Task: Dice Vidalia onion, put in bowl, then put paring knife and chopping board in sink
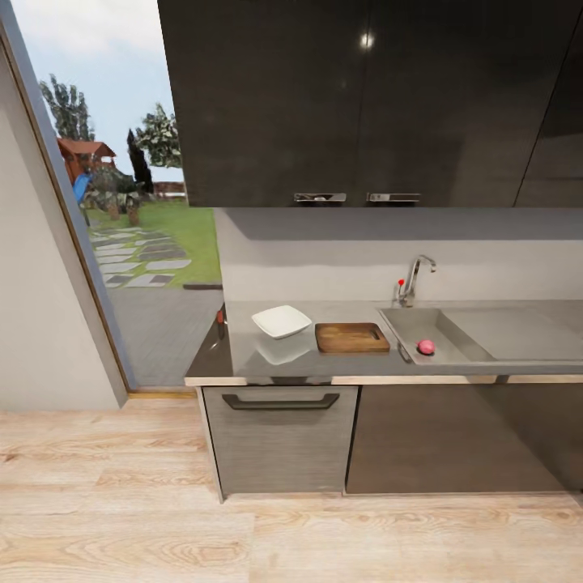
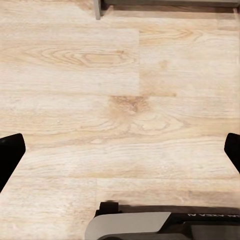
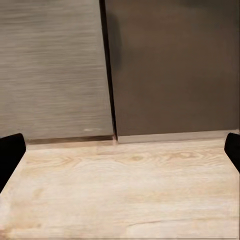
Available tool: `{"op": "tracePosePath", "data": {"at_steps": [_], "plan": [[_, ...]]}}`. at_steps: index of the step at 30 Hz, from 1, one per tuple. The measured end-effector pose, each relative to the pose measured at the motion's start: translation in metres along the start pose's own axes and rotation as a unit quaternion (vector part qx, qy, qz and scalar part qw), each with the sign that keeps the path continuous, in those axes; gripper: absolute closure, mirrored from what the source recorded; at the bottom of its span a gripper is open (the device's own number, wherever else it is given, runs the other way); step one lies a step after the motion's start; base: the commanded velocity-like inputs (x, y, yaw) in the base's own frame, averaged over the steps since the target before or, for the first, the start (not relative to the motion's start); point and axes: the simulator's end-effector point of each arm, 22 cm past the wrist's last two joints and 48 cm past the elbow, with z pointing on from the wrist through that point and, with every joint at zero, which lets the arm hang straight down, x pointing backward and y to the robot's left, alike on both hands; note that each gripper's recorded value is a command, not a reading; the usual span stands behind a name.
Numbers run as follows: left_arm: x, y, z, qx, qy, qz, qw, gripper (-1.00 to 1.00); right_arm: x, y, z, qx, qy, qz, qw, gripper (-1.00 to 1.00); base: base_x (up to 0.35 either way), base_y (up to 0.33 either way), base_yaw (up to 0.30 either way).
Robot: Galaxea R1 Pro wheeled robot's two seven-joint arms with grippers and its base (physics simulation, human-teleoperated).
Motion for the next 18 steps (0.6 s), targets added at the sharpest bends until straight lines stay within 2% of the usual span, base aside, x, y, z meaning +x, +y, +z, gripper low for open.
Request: {"op": "tracePosePath", "data": {"at_steps": [6, 10, 11, 14, 18], "plan": [[0.000, 0.000, 0.000, 0.000, 0.000, 0.000, 1.0000, -1.00, 0.002, -0.006, -0.003, 0.011, 0.000, -0.001, 0.9999, -1.00, 0.000, 0.000, 0.000], [0.000, 0.000, 0.000, 0.000, 0.000, 0.000, 1.0000, -1.00, 0.026, -0.022, 0.002, 0.024, 0.070, 0.011, 0.9972, -1.00, 0.000, 0.000, 0.000], [0.000, 0.000, 0.000, 0.000, 0.000, 0.000, 1.0000, -1.00, 0.027, -0.025, 0.004, 0.026, 0.079, 0.010, 0.9965, -1.00, 0.000, 0.000, 0.000], [0.000, 0.000, 0.000, 0.000, 0.000, 0.000, 1.0000, -1.00, 0.017, -0.051, 0.025, 0.043, 0.104, 0.003, 0.9936, -1.00, 0.000, 0.000, 0.000], [0.000, 0.000, 0.000, 0.000, 0.000, 0.000, 1.0000, -1.00, -0.015, -0.075, 0.050, 0.062, 0.107, -0.011, 0.9923, -1.00, 0.000, 0.000, 0.000]]}}
